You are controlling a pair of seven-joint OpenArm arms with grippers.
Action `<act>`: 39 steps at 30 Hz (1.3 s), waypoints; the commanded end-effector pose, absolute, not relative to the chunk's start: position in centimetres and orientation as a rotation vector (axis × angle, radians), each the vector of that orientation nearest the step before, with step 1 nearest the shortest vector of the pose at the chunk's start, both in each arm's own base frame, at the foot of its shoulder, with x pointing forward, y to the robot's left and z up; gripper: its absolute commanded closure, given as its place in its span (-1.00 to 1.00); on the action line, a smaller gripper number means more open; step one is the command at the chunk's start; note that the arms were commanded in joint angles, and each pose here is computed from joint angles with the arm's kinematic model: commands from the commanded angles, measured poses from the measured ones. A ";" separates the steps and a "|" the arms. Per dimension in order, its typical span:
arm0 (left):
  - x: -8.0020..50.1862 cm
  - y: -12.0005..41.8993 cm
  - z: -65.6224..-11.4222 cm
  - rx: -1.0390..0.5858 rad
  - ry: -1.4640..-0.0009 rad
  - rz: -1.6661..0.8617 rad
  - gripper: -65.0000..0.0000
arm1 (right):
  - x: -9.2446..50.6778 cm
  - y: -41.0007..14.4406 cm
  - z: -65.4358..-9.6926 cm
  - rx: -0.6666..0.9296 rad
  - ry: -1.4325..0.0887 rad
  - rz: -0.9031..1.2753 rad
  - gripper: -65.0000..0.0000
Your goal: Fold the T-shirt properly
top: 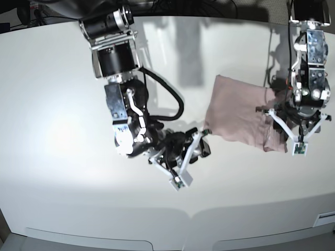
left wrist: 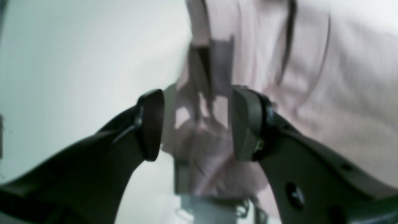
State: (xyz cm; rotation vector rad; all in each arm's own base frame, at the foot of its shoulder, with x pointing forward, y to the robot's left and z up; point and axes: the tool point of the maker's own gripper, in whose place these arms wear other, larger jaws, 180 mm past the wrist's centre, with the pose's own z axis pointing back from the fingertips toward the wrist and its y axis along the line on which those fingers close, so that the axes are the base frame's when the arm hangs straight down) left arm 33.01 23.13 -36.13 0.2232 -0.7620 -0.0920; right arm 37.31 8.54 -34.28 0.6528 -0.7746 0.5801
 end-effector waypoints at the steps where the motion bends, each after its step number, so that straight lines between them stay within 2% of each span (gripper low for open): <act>1: 34.0 23.5 -34.6 0.226 -0.815 -0.094 -0.03 | 37.7 9.1 -32.9 0.681 -0.824 0.590 0.26; 7: 33.3 23.3 -35.0 0.201 -0.777 -0.088 -0.03 | 36.5 9.3 -35.1 0.693 -0.761 0.573 0.26; 11: 33.3 22.7 -31.2 0.223 -0.839 -0.070 -0.03 | 37.3 9.9 -34.9 0.691 -0.771 0.596 0.26; 15: 31.8 20.2 -27.8 0.148 -0.930 -0.061 -0.03 | 37.9 11.4 -34.4 0.703 -0.764 0.627 0.26; 18: 29.6 17.8 -30.1 0.016 -0.884 -0.047 -0.03 | 38.5 11.4 -33.9 0.700 -0.775 0.630 0.26; 26: 28.8 17.9 -33.7 -0.016 -0.832 -0.005 -0.03 | 38.5 11.3 -33.9 0.691 -0.764 0.639 0.26; 32: 27.1 18.8 -39.1 -0.030 -0.671 0.033 -0.03 | 38.5 11.4 -34.1 0.695 -0.764 0.633 0.26; 39: 27.1 18.1 -39.7 -0.069 -0.674 -0.003 -0.03 | 36.2 11.2 -39.8 0.697 -0.592 0.603 0.26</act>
